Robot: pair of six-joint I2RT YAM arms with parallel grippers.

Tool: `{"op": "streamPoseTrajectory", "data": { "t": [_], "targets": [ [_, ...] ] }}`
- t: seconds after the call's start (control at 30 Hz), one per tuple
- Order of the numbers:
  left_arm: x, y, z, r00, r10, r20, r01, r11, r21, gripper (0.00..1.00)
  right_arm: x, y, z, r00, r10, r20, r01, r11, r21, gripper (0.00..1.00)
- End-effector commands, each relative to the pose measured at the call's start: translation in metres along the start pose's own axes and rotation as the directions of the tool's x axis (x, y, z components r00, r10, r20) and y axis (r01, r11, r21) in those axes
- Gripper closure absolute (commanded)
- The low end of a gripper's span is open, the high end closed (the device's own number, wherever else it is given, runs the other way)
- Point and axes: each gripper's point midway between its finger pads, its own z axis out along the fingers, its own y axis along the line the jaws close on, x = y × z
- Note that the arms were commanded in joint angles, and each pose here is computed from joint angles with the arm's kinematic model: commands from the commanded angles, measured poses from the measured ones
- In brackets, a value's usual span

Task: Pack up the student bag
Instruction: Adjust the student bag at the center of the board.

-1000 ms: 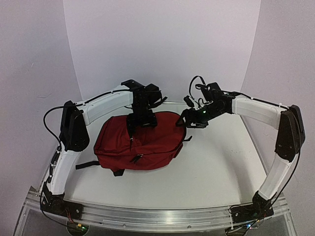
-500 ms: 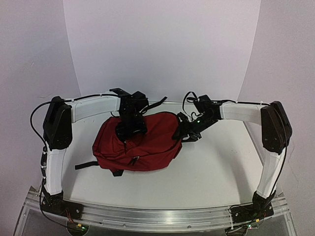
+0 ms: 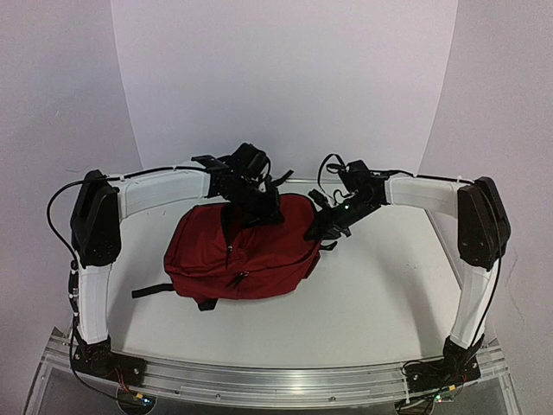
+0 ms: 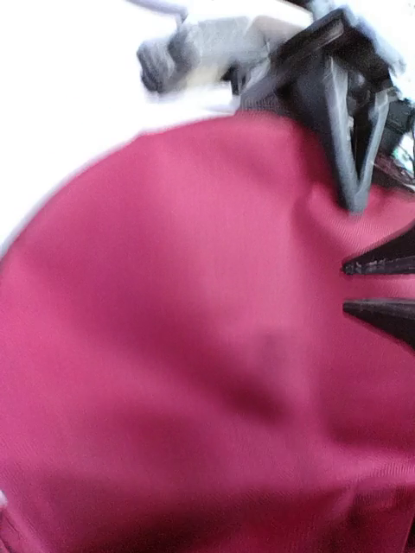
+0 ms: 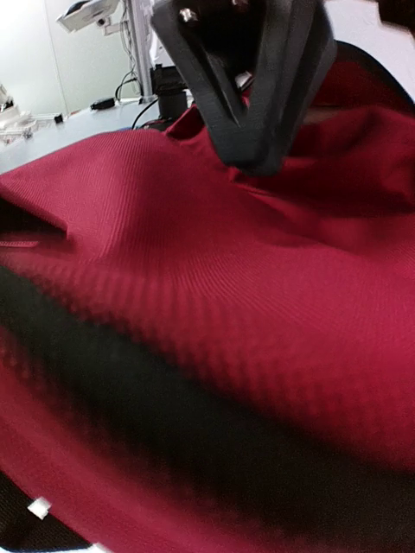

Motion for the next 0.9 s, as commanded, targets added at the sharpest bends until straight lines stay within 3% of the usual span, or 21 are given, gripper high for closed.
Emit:
{"op": "streamPoseTrajectory", "data": {
  "t": [0.0,0.17,0.33,0.43,0.47,0.53,0.6,0.63,0.73,0.87],
  "targets": [
    [-0.031,-0.098,-0.075,0.968,0.177,0.178,-0.215,0.949,0.23,0.94,-0.025,-0.006,-0.017,0.996,-0.06,0.066,0.056,0.997,0.058,1.0],
    [-0.03,-0.113,-0.101,0.946,0.257,0.196,-0.295,0.935,0.199,0.92,-0.05,-0.027,-0.052,0.985,-0.117,0.123,0.095,0.981,0.17,1.0],
    [-0.015,-0.066,-0.121,0.953,0.248,0.176,-0.255,0.967,0.018,0.6,-0.089,-0.029,-0.1,0.954,-0.231,0.189,0.182,0.952,0.247,1.0],
    [0.006,-0.031,-0.112,0.97,0.222,0.098,-0.216,0.974,-0.069,0.55,-0.107,-0.028,-0.114,0.925,-0.327,0.193,0.26,0.915,0.307,1.0],
    [0.013,-0.023,-0.108,0.974,0.215,0.073,-0.208,0.974,-0.088,0.54,-0.112,-0.032,-0.114,0.922,-0.336,0.191,0.262,0.907,0.33,0.97],
    [0.02,-0.02,-0.101,0.972,0.23,0.054,-0.224,0.97,-0.098,0.52,-0.126,-0.036,-0.122,0.911,-0.356,0.208,0.258,0.886,0.385,0.66],
    [0.021,-0.02,-0.094,0.969,0.245,0.033,-0.24,0.964,-0.112,0.51,-0.13,-0.037,-0.131,0.912,-0.347,0.219,0.239,0.883,0.404,0.45],
    [0.02,-0.017,-0.091,0.97,0.24,0.023,-0.235,0.962,-0.135,0.5,-0.128,-0.037,-0.136,0.914,-0.338,0.226,0.227,0.885,0.406,0.4],
    [0.014,-0.008,-0.085,0.975,0.223,0.017,-0.215,0.956,-0.201,0.51,-0.1,-0.032,-0.14,0.934,-0.282,0.22,0.195,0.917,0.349,0.37],
    [-0.017,-0.002,-0.087,0.979,0.168,0.115,-0.142,0.969,-0.201,0.57,-0.059,-0.003,-0.137,0.943,-0.248,0.222,0.201,0.957,0.211,0.4]
  ]
}}
